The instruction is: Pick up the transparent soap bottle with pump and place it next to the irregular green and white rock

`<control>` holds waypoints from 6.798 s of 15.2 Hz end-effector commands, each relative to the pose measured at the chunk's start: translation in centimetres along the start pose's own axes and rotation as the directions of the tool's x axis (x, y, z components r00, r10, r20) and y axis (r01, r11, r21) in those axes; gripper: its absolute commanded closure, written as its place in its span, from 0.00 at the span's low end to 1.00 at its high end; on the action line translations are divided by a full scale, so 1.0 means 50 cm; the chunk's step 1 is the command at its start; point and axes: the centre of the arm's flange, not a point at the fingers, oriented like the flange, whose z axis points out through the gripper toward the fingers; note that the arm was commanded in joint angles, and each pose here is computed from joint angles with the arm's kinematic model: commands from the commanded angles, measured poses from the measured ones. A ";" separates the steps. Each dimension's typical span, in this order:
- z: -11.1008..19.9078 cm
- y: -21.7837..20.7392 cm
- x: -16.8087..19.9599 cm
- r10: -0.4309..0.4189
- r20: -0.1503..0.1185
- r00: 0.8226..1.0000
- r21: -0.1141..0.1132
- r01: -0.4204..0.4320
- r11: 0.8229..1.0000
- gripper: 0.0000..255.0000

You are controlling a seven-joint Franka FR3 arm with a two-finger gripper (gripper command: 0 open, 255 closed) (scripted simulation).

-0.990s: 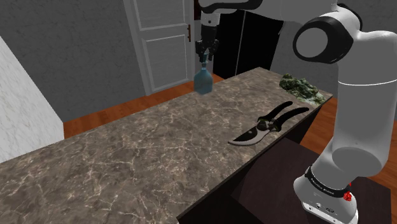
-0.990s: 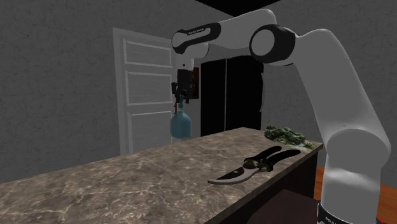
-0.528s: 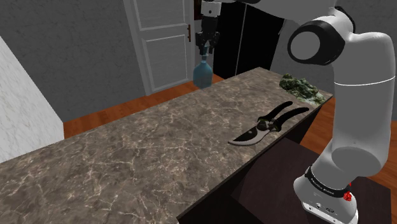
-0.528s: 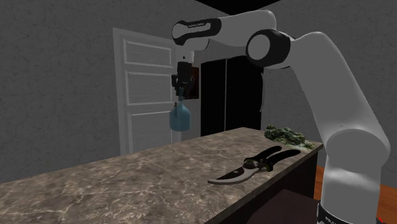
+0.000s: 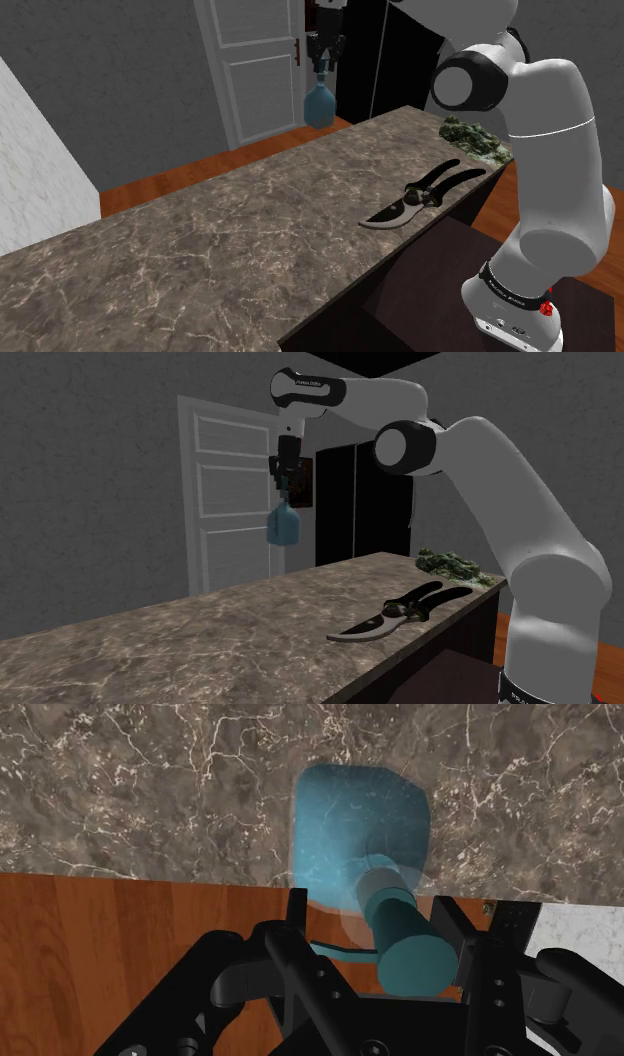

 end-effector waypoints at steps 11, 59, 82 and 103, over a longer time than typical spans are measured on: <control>-0.111 0.194 -0.151 0.000 0.000 1.000 0.000 0.000 1.000 1.00; -0.128 0.724 -0.547 0.000 0.000 1.000 0.000 0.000 1.000 1.00; 0.113 0.745 -0.553 0.000 0.000 1.000 0.000 0.000 1.000 1.00; 0.213 0.754 -0.556 0.000 0.000 1.000 0.000 0.000 1.000 0.00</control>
